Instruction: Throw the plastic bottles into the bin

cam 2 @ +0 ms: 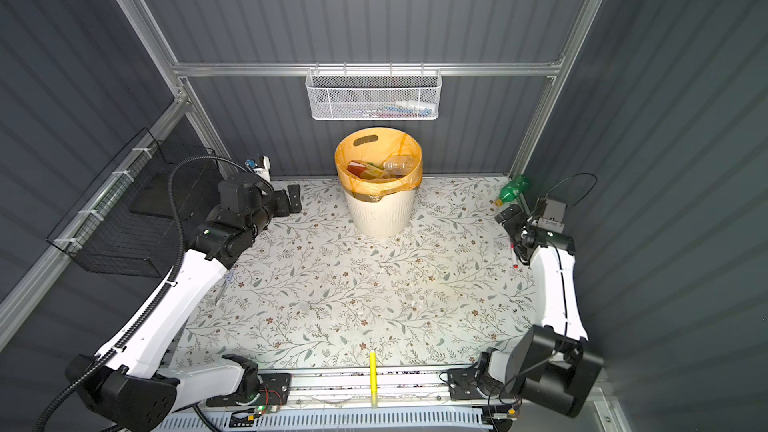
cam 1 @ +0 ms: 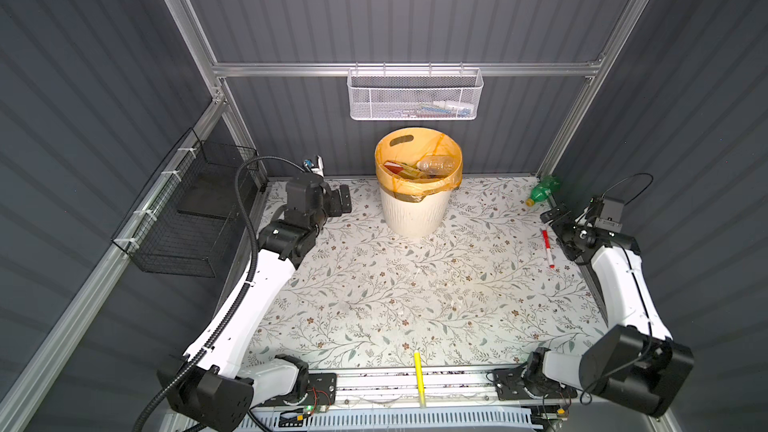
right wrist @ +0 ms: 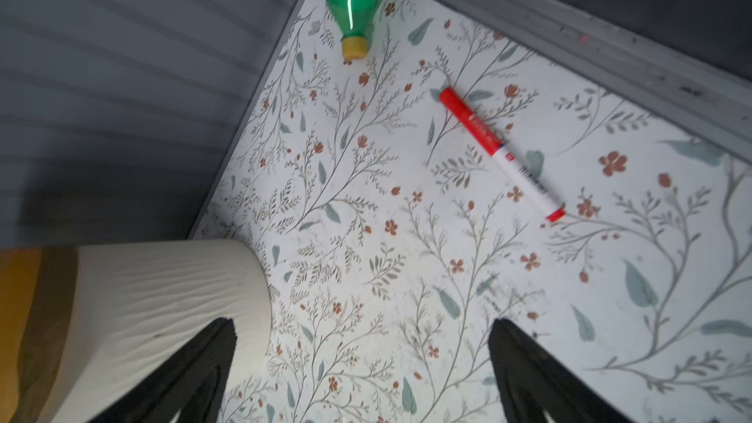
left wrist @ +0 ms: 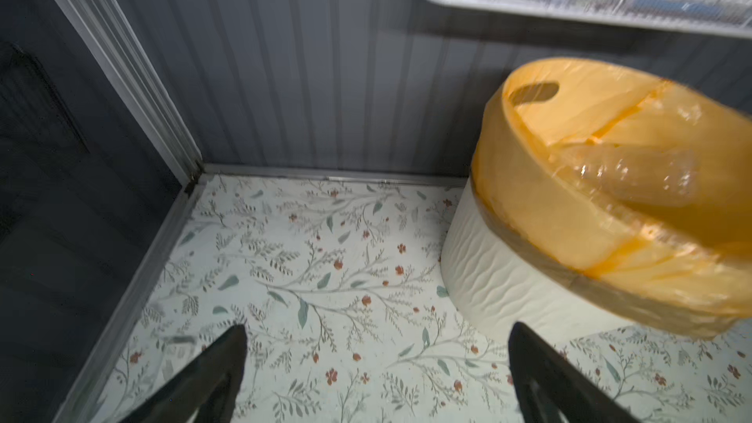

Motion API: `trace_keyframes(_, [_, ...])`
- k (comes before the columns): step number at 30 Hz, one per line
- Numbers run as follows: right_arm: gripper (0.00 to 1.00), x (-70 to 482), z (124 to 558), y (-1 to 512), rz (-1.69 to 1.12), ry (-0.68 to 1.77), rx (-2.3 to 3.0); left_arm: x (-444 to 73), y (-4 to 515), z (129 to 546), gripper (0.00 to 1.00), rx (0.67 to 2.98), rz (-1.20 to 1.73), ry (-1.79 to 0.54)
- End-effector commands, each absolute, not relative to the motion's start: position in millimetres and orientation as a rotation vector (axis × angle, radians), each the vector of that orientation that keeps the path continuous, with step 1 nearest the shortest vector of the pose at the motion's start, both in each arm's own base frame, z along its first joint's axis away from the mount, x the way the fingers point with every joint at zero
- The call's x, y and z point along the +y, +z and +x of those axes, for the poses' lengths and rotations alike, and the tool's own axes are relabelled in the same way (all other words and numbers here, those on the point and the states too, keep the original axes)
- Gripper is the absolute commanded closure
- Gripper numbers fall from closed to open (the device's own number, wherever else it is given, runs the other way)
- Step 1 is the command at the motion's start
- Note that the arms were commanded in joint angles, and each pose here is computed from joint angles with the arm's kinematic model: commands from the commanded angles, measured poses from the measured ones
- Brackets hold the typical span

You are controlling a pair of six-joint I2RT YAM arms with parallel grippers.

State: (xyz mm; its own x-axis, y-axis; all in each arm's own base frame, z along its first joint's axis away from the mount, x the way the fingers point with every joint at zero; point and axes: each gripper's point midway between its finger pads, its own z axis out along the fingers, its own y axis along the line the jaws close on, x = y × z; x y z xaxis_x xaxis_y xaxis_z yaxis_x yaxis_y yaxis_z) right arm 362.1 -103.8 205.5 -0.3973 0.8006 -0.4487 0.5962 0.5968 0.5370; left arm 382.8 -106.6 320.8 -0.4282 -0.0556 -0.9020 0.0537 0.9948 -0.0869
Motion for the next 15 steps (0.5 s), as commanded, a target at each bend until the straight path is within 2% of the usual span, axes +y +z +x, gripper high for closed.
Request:
trace_keyframes(1, [0.01, -129.6, 388.3, 205.9, 1.021, 0.263, 2.214, -113.4, 264.7, 385.0, 0.0, 2.123, -0.024, -0.18])
trace_keyframes(4, [0.01, -139.1, 415.1, 198.6, 0.919, 0.234, 2.37, -108.2, 242.4, 382.4, 0.0, 2.146, -0.055, -0.189])
trace_keyframes(11, [0.01, -169.5, 476.8, 176.6, 1.091, 0.278, 2.286, -106.7, 202.1, 398.6, 0.0, 2.227, -0.083, -0.259])
trace_keyframes(15, [0.01, -183.1, 523.6, 159.3, 1.1, 0.323, 2.239, -106.6, 192.5, 409.2, 0.0, 2.25, -0.075, -0.265])
